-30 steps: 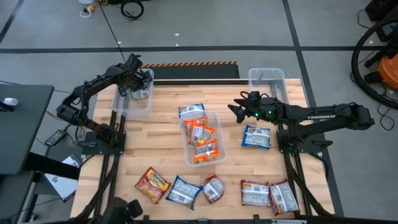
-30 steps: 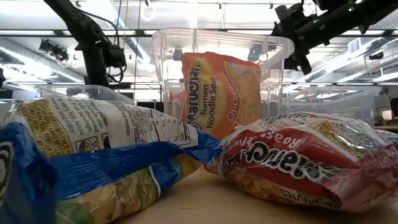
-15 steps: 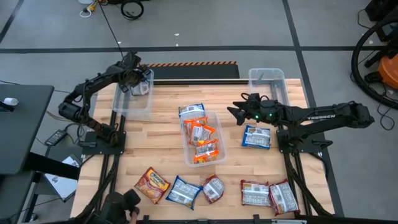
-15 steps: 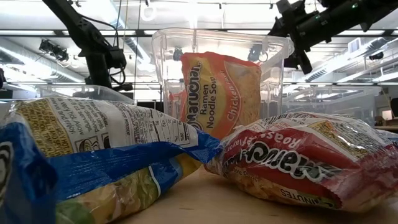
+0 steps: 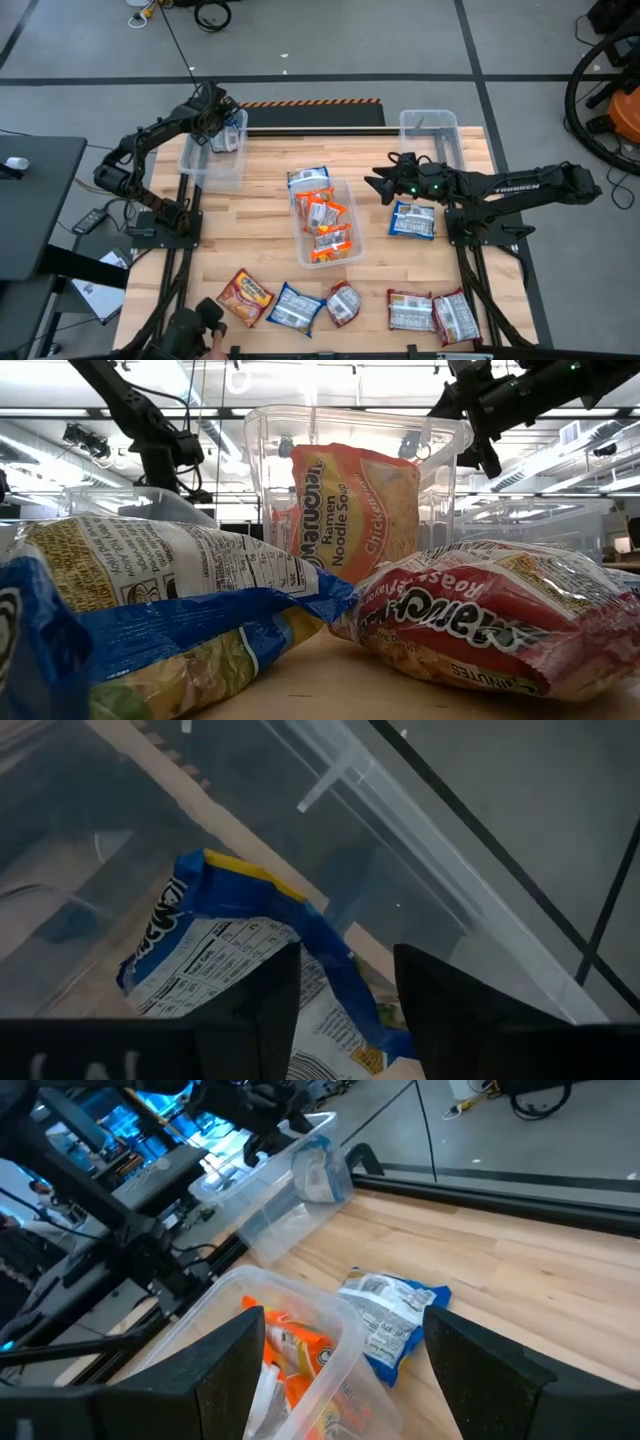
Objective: Sort Maruchan noodles
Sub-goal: Put the blue noodle pack into the left transparent bin
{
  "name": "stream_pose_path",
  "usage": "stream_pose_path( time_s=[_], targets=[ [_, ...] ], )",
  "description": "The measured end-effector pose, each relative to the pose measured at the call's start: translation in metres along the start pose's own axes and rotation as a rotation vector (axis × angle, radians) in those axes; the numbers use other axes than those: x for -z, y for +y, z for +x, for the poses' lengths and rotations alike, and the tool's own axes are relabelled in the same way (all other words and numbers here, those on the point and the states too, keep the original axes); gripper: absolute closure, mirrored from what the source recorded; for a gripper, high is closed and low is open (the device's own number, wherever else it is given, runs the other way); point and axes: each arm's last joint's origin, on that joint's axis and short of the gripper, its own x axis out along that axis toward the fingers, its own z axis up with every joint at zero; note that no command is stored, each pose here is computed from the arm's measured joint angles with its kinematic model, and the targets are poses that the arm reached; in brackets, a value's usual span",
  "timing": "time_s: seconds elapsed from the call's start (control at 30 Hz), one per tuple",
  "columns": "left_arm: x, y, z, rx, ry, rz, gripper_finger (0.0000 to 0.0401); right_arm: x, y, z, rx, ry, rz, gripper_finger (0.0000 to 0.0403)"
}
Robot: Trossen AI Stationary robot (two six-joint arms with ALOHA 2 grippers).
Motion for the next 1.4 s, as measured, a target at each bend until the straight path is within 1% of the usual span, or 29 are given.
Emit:
stream_pose_path(
  time_s=[0.23, 0.67, 0.87, 0.97, 1.07, 1.13, 1.23, 1.33, 1.4],
  targets=[
    [0.004, -0.004, -0.009, 0.03, -0.019, 0.01, 0.0229, 0.001, 0.001, 0.0, -0.023, 0.017, -0.034, 0.0126],
    [0.001, -0.008, -0.029, 0.098, -0.059, 0.001, 0.0229, 0.001, 0.001, 0.0, -0.03, 0.023, -0.086, 0.0126],
    [0.002, -0.01, -0.049, 0.161, -0.078, 0.011, 0.0229, 0.001, 0.001, 0.0, -0.031, 0.023, -0.143, 0.0126],
    [0.008, -0.013, -0.065, 0.226, -0.064, 0.034, 0.0229, 0.001, 0.001, 0.0, -0.03, 0.022, -0.178, 0.0126],
    [0.021, -0.021, -0.087, 0.343, -0.063, 0.117, 0.0229, 0.0, 0.0, 0.0, -0.028, 0.022, -0.19, 0.0126],
    [0.034, -0.029, -0.101, 0.442, -0.053, 0.211, 0.0229, -0.001, -0.002, 0.001, -0.033, 0.028, -0.189, 0.0126],
    [0.059, -0.041, -0.121, 0.609, 0.02, 0.375, 0.0229, -0.002, -0.005, 0.002, -0.033, 0.043, -0.187, 0.0126],
    [0.083, -0.055, -0.14, 0.693, 0.076, 0.513, 0.0229, 0.0, -0.009, 0.003, -0.028, 0.091, -0.195, 0.0126],
    [0.096, -0.064, -0.147, 0.699, 0.101, 0.586, 0.0229, 0.003, -0.012, 0.003, -0.032, 0.14, -0.205, 0.0126]
  ],
)
